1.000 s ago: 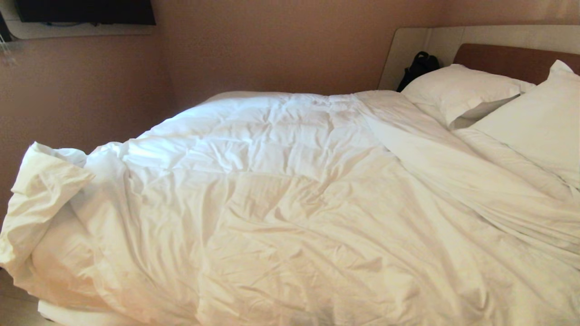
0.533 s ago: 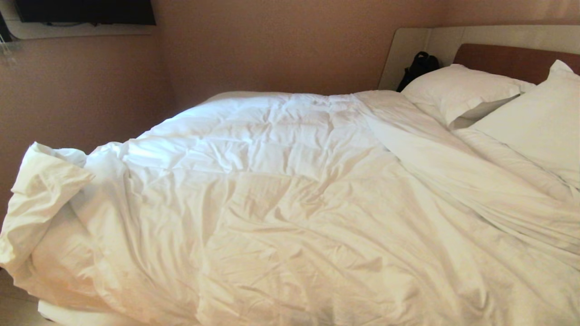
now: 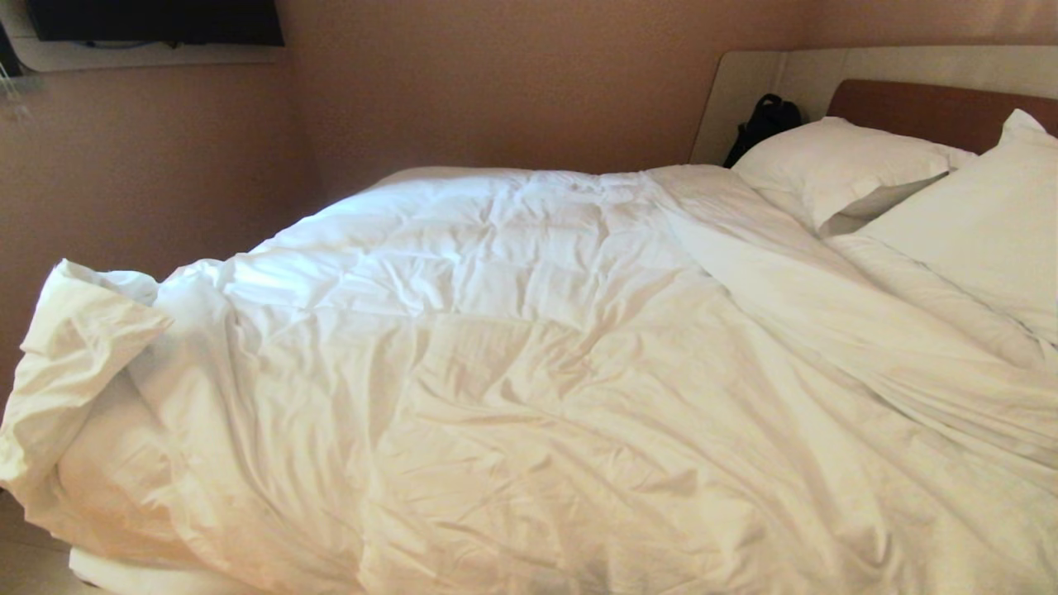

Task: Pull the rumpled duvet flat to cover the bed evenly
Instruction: Flatten the corners of the folded blanket

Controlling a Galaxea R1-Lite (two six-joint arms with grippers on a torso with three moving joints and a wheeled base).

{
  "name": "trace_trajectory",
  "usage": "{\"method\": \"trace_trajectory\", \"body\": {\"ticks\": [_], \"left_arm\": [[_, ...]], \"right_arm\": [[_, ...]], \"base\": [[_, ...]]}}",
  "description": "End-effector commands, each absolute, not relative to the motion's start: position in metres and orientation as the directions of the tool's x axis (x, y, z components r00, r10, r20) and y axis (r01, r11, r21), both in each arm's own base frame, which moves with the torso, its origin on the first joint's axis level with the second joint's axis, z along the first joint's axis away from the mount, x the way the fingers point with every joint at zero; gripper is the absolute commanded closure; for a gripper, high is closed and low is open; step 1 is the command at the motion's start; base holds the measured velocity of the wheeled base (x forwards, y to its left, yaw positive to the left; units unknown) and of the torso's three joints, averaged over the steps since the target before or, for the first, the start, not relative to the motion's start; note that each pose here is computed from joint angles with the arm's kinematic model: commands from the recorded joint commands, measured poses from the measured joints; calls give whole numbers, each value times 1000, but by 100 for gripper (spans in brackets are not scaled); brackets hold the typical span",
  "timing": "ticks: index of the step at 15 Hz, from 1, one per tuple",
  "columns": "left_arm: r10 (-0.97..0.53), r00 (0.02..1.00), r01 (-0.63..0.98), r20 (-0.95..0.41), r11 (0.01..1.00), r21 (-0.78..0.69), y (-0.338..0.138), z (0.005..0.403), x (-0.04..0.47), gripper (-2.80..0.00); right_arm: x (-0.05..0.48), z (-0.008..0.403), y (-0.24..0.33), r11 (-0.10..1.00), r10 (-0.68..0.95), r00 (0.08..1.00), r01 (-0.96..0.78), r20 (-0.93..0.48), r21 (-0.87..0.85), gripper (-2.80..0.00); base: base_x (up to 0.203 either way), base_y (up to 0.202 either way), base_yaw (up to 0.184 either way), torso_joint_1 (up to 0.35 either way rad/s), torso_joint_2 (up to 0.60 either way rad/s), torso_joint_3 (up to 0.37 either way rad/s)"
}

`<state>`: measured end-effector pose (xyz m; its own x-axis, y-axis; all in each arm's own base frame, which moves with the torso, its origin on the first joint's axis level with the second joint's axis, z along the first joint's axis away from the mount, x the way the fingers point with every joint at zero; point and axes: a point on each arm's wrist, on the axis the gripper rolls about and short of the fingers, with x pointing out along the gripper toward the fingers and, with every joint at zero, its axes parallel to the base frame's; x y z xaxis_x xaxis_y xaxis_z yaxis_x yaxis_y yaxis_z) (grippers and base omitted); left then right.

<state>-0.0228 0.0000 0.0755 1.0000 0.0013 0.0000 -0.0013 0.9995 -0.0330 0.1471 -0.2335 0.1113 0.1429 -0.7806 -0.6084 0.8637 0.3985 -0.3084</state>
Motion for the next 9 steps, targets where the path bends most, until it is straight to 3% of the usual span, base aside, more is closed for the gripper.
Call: {"method": "trace_trajectory", "body": {"ticks": [1, 6, 9], "left_arm": [[2, 1000, -2, 0, 999, -34, 0, 75, -23, 0], [2, 1000, -2, 0, 999, -34, 0, 75, -23, 0], [3, 1000, -3, 0, 999, -34, 0, 75, -23, 0]], "right_arm": [[147, 113, -233, 398, -784, 146, 864, -603, -308, 0], [140, 131, -222, 415, -795, 195, 865, -575, -281, 0], [122, 178, -196, 453, -807, 290, 863, -515, -224, 0]], "base": [[0, 0, 0, 0, 0, 0], [0, 0, 0, 0, 0, 0], [0, 0, 0, 0, 0, 0]]}}
